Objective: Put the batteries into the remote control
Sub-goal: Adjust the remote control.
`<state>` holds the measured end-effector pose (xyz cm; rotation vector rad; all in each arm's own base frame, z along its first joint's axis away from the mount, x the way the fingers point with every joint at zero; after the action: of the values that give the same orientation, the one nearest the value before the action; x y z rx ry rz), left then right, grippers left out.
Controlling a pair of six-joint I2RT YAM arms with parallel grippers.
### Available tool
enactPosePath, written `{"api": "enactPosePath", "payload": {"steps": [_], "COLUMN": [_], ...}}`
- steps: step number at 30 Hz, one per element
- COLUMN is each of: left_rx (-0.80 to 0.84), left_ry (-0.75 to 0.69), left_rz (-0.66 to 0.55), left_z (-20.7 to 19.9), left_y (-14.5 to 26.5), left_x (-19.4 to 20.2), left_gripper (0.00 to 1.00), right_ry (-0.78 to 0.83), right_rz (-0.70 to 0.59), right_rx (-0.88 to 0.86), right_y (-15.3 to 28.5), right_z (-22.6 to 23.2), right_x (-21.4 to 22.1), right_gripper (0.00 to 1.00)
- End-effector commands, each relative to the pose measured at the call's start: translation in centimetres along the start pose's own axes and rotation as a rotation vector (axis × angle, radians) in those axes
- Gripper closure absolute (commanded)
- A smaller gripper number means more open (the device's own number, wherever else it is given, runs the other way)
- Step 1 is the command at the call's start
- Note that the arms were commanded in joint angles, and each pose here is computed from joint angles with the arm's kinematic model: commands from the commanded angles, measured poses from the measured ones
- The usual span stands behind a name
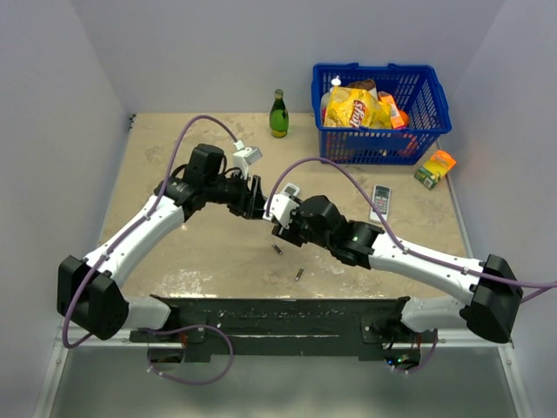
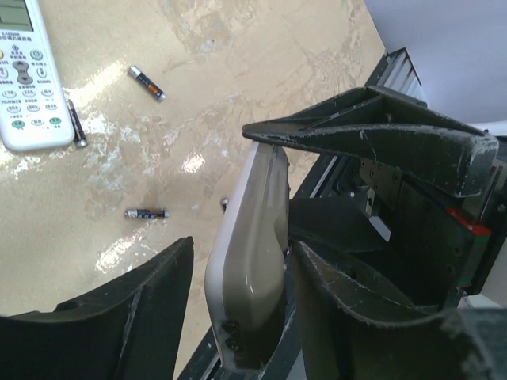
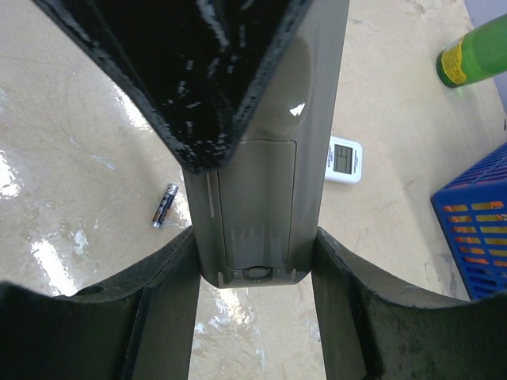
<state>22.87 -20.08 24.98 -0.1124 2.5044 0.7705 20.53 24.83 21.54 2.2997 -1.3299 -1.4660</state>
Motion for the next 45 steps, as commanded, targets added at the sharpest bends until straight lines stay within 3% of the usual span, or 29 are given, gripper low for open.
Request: {"api": "enactPosePath", "payload": {"steps": [1,5,8,9,12,13,15,16,19,22,26,32,37,45], "left_rx": [0.043,0.055,0.067,0.073,0.083,0.082,0.080,0.074,0.039,0.016,0.072,0.120,0.134,0.179], "left_ry": [-0.015,-0.012,-0.005,-0.009,-0.024,-0.026,-0.056,-0.060,-0.099,-0.129,-0.171,-0.250,-0.308,-0.409], "left_rz": [-0.068,-0.084,-0.088,-0.091,-0.120,-0.126,-0.179,-0.194,-0.325,-0.508,-0.791,-0.970,-0.987,-0.980], "left_z": [-1.1,-1.4,-1.5,-1.5,-1.9,-1.8,-2.3,-2.2,-2.4,-2.7,-4.0,-3.5,-2.6,-3.4], "left_y": [0.3,0.3,0.3,0.3,0.7,0.7,1.4,1.5,2.8,4.5,7.4,8.5,7.8,8.1], "left_x": [-1.0,-1.2,-1.2,-1.3,-1.3,-1.1,-1.3,-1.0,-1.2,-1.2,-1.2,0.1,0.7,1.0], "left_gripper": [0.43,0.48,0.67,0.80,1.00,1.00,1.00,1.00,1.00,1.00,1.00,1.00,1.00,1.00], "right_ry": [0.005,0.007,0.005,0.002,-0.037,-0.055,-0.118,-0.175,-0.278,-0.426,-0.744,-1.300,-1.613,-1.863], "right_rz": [-0.058,-0.064,-0.064,-0.066,-0.096,-0.111,-0.158,-0.181,-0.229,-0.298,-0.414,-0.489,-0.555,-0.552], "right_rx": [0.067,0.069,0.068,0.071,0.073,0.071,0.067,0.057,0.041,0.035,0.056,0.047,0.005,-0.088], "right_y": [0.7,0.8,0.8,0.8,1.1,1.1,1.3,1.6,2.3,3.4,4.8,5.3,4.9,2.6], "right_z": [-1.4,-1.4,-1.3,-1.3,-1.3,-1.3,-1.2,-1.0,-1.0,-1.2,-1.7,-2.1,-2.5,-2.2], "right_x": [-1.9,-1.9,-1.8,-1.8,-2.2,-2.4,-3.1,-3.5,-4.4,-5.7,-7.2,-8.9,-10.1,-11.3], "right_gripper": [1.00,1.00,1.00,1.00,1.00,0.84,0.62,0.44,0.16,0.03,0.02,0.02,0.02,0.02]}}
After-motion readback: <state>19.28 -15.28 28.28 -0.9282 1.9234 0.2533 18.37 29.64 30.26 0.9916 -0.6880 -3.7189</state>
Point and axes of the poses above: each gripper's point midway between its finger pads, its own y axis back along the fingers, its own z axis along the line the jaws close on, x = y × z, the point moved 7 cm from there along y, back along the fingers, and after that the axes turned 10 degrees about y, right-handed, at the moved point
